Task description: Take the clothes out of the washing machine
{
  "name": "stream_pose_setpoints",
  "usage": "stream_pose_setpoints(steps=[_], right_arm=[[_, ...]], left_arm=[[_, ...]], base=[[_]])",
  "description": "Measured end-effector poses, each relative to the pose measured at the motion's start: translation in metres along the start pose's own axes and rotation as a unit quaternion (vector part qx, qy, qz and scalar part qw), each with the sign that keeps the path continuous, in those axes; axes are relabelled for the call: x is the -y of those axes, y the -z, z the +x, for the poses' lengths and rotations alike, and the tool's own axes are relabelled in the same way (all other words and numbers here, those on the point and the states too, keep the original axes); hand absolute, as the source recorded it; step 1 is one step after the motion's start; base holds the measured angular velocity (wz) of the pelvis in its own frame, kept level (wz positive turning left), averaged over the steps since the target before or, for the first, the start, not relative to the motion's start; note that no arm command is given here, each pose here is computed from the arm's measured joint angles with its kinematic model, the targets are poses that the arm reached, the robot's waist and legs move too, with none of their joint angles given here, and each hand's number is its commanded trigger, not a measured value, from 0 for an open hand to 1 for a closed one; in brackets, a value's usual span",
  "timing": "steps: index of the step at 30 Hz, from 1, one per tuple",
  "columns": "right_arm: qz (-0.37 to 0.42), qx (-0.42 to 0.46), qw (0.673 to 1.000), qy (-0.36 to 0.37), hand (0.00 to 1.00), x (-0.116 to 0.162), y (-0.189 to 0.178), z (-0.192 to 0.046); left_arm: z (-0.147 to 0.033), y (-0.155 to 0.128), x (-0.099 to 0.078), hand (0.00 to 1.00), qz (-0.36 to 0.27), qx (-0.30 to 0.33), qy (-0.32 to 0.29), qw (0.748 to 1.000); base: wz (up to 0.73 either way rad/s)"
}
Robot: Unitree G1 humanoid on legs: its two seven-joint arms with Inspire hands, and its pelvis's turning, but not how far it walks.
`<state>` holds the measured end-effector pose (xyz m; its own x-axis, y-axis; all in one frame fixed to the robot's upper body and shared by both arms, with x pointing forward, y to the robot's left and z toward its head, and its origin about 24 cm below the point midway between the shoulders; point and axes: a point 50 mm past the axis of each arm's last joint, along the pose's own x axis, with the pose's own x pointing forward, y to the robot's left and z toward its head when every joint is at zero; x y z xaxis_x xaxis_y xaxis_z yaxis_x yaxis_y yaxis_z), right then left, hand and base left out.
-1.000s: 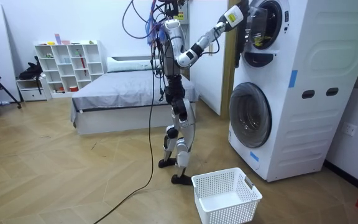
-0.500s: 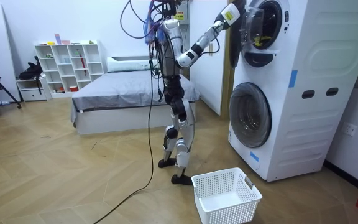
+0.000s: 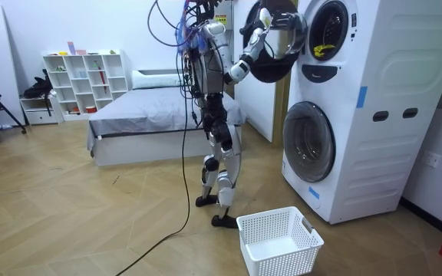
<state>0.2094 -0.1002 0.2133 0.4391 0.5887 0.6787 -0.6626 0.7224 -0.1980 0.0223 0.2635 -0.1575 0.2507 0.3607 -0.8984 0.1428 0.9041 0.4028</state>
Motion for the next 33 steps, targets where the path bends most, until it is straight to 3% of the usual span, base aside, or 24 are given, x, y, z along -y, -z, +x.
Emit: stream_pose_setpoints(steps=[6,12,25,33], right_arm=[[0.041,-0.042,0.995,-0.085,0.00,-0.021,0.016,0.001],[0.062,-0.066,0.988,-0.127,0.00,-0.029,0.025,-0.001],[0.064,-0.094,0.986,-0.121,0.00,-0.025,0.035,-0.004],[0.028,-0.082,0.993,-0.078,0.00,-0.006,0.025,-0.005]], left_arm=[[0.001,-0.006,-0.001,0.00,-0.003,0.011,-0.008,1.000],[0.003,-0.018,-0.003,0.00,-0.004,0.023,-0.013,1.000],[0.003,-0.019,-0.002,0.00,-0.006,0.023,-0.023,0.999],[0.003,-0.015,-0.003,0.00,-0.013,0.018,-0.032,0.999]], base=[[0.19],[0.12],[0.02],[0.04]])
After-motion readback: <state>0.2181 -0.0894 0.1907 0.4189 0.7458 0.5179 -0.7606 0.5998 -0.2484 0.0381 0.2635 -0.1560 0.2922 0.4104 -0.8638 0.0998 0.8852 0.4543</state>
